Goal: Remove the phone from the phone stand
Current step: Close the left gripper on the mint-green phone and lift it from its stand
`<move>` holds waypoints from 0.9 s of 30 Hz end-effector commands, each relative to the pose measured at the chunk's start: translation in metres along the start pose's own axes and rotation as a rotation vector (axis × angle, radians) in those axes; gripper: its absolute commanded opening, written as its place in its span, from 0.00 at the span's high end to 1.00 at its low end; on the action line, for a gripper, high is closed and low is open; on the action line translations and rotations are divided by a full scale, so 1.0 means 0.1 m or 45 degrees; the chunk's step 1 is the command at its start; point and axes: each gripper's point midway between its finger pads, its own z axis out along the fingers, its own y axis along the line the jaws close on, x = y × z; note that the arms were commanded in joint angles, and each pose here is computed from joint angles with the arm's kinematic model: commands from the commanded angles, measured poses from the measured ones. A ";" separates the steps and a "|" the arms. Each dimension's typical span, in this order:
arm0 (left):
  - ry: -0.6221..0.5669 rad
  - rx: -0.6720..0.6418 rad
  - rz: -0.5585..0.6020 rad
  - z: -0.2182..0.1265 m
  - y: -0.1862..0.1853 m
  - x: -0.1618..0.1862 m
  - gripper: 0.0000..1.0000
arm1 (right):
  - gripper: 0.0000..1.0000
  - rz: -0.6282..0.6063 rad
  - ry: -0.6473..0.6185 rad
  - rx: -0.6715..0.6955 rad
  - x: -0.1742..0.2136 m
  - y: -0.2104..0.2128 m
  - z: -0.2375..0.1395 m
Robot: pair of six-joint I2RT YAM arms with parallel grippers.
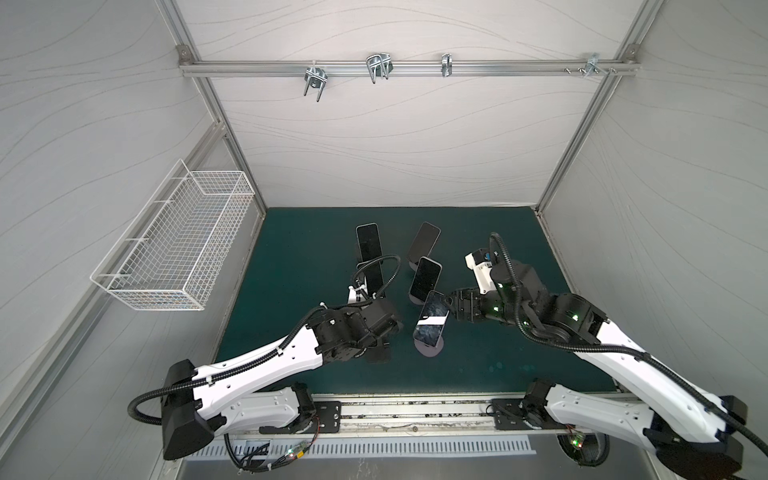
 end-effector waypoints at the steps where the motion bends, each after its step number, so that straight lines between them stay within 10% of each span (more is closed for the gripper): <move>1: -0.059 0.025 -0.037 -0.15 0.01 -0.21 0.40 | 0.20 -0.044 -0.051 -0.046 -0.11 0.11 -0.04; 27: 0.060 -0.022 0.005 -0.39 0.53 -0.20 0.44 | 0.26 -0.074 -0.070 -0.138 -0.09 0.36 -0.20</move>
